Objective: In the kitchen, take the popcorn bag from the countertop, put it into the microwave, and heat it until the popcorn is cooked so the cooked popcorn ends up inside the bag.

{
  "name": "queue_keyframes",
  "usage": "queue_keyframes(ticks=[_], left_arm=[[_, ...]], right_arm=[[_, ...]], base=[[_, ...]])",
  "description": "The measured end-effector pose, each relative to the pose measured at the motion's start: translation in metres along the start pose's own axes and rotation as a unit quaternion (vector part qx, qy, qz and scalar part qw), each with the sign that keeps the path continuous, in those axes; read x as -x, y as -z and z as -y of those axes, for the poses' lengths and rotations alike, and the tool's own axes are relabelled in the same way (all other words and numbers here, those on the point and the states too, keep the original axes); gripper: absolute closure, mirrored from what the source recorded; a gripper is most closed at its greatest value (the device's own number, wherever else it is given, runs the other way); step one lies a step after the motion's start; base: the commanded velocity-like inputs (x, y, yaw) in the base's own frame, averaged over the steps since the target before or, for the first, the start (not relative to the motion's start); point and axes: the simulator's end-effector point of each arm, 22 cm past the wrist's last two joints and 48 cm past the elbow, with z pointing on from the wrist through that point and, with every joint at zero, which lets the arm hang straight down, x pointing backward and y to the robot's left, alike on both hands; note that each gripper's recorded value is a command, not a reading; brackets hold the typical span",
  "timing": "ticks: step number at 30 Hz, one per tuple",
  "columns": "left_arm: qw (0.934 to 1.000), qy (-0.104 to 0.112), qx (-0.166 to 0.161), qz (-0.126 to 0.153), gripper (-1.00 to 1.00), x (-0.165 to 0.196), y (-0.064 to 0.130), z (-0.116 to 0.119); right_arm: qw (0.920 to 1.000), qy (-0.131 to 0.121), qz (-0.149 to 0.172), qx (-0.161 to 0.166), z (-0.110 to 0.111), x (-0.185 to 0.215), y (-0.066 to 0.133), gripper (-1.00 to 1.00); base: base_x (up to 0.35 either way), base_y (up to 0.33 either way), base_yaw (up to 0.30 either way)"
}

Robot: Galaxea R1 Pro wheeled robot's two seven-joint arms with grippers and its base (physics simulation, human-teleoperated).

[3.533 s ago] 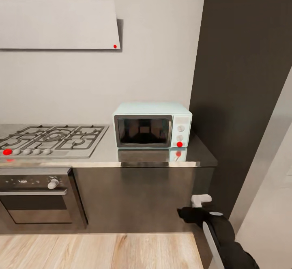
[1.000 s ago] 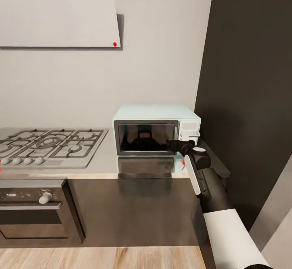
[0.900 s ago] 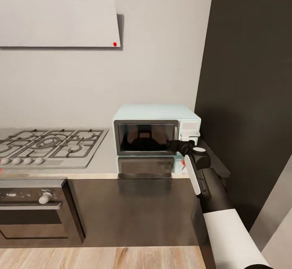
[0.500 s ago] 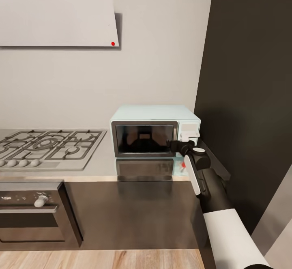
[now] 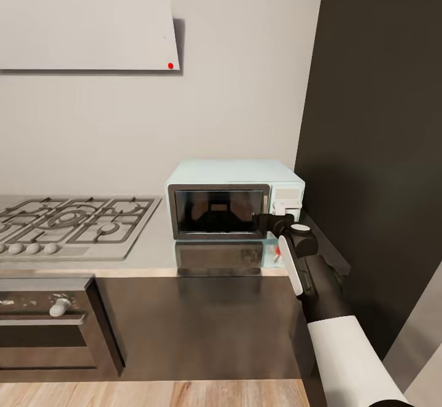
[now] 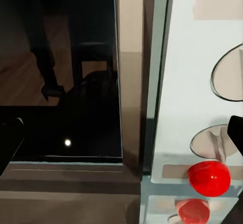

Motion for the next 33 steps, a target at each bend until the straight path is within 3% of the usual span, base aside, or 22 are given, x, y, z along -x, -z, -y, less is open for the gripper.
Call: queue_keyframes(ticks=[8,25,26,33], left_arm=[[1.0000,0.001,0.000,0.000,-1.00,0.000,0.000,0.000],[1.0000,0.001,0.000,0.000,-1.00,0.000,0.000,0.000],[1.0000,0.001,0.000,0.000,-1.00,0.000,0.000,0.000],[1.0000,0.000,0.000,0.000,-1.00,0.000,0.000,0.000]], right_arm=[[1.0000,0.000,0.000,0.000,0.000,0.000,0.000,-1.00],[1.0000,0.001,-0.007,-0.002,0.000,-0.009,-0.005,-1.00],[1.0000,0.001,-0.004,-0.003,0.001,-0.009,-0.006,1.00],[0.9999,0.006,-0.004,-0.011,0.004,-0.014,-0.009,1.00]], base=[[0.190,0.000,0.000],[0.006,0.000,0.000],[0.000,0.000,0.000],[0.000,0.000,0.000]])
